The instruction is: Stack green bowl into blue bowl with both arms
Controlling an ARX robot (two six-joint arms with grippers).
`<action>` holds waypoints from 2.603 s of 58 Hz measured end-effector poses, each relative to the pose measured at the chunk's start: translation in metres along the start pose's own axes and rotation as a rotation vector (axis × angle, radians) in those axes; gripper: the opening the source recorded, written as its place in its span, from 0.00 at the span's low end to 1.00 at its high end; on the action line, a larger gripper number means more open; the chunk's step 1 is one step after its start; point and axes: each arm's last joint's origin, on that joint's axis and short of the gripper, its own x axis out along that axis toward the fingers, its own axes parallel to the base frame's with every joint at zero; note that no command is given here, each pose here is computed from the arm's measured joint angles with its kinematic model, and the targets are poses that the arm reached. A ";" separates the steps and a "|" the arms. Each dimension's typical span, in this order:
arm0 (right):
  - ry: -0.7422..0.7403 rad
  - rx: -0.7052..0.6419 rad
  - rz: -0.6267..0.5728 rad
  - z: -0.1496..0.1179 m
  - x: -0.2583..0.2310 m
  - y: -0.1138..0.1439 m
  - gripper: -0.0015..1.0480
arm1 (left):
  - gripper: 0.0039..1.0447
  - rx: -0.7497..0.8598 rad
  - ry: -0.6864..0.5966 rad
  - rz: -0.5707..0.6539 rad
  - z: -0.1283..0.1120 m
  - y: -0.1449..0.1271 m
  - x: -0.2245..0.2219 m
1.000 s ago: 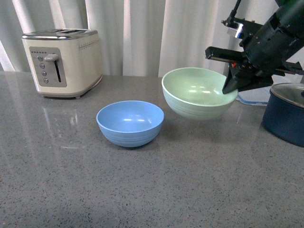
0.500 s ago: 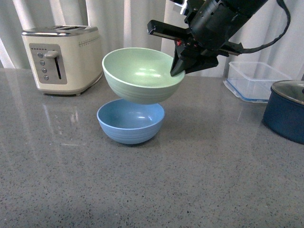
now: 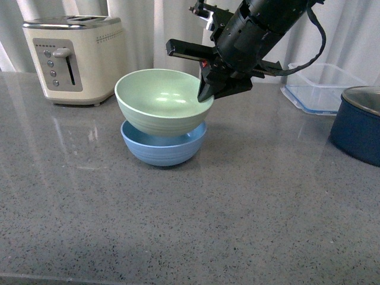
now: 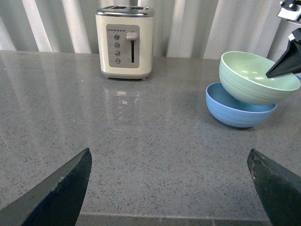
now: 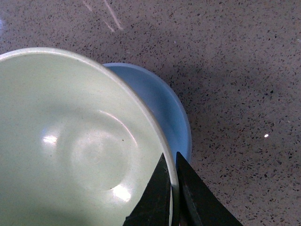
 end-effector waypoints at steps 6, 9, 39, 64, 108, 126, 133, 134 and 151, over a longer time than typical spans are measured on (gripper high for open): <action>0.009 -0.001 0.003 -0.001 0.005 0.000 0.01 | 0.94 0.000 0.000 0.000 0.000 0.000 0.000; 0.014 -0.002 0.003 -0.002 0.008 -0.001 0.01 | 0.94 0.000 0.000 0.000 0.000 0.000 0.000; 0.003 0.006 0.025 0.000 0.013 -0.003 0.26 | 0.94 0.000 0.000 0.000 0.000 0.000 0.000; -0.109 0.092 -0.020 -0.013 -0.054 -0.033 0.92 | 0.94 0.000 0.000 0.000 0.000 0.000 0.000; -0.605 0.077 -0.489 -0.226 -0.185 -0.068 0.70 | 0.94 0.000 0.000 0.003 0.000 0.000 0.000; -0.916 -0.032 -0.518 -0.274 -0.184 -0.058 0.13 | 0.94 0.000 0.000 0.002 0.000 0.000 0.000; -0.919 -0.036 -0.520 -0.285 -0.183 -0.057 0.01 | 0.94 0.000 0.000 0.002 0.000 0.000 0.000; -0.919 -0.036 -0.520 -0.287 -0.182 -0.056 0.01 | 0.94 0.000 0.000 0.002 0.000 0.000 0.000; -0.918 -0.036 -0.520 -0.309 -0.181 -0.052 0.01 | 0.94 0.000 0.000 0.002 0.000 0.000 0.000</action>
